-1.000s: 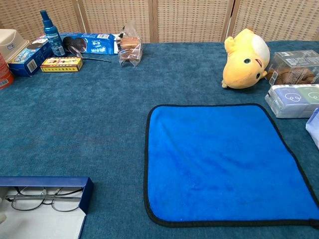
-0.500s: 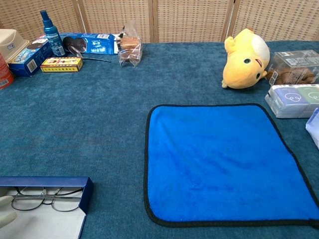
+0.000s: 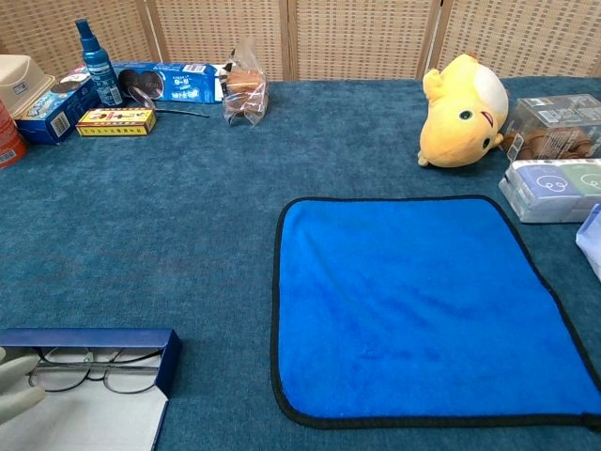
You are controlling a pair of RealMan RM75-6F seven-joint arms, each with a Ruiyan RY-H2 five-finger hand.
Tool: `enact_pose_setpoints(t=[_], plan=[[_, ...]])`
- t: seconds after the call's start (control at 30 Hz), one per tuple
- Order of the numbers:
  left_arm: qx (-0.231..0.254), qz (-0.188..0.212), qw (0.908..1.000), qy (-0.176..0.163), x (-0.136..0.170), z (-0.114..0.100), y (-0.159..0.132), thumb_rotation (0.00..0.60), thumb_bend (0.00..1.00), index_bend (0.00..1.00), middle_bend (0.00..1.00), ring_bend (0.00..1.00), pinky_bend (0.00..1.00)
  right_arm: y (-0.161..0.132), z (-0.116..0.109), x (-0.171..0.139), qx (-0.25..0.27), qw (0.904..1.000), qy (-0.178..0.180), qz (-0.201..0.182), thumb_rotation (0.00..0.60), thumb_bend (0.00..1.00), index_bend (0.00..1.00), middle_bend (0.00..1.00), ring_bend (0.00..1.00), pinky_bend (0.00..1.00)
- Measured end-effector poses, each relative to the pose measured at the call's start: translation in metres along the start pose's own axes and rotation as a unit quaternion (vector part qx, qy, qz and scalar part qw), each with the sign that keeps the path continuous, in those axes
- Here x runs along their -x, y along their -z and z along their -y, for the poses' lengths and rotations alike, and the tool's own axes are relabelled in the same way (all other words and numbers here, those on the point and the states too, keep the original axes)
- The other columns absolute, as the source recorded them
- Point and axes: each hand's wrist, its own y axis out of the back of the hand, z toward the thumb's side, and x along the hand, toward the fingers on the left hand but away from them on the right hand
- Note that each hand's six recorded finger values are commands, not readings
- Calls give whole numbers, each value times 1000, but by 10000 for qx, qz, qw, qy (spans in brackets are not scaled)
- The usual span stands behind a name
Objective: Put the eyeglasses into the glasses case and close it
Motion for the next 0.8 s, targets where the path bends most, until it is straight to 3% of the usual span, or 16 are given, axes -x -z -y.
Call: enact_pose_setpoints(t=[0.23,0.5,0.8], plan=[[191,-82,9996,-206,-6,-14,2,600,302,0,0,0,9,1,0,-2,-7,10000,-1,36,600,281,66,90,0,84],[634,-304,9973,-195,-17,-19,6,600,297,26,5,0,9,5,-1,-6,-22,9999,-7,127,600,283,65,90,0,84],[1049,-483,9931,-205,-29,-26,10,600,297,338,52,0,11,7,-1,-8,-39,9998,1,185,600,281,65,90,0,87]])
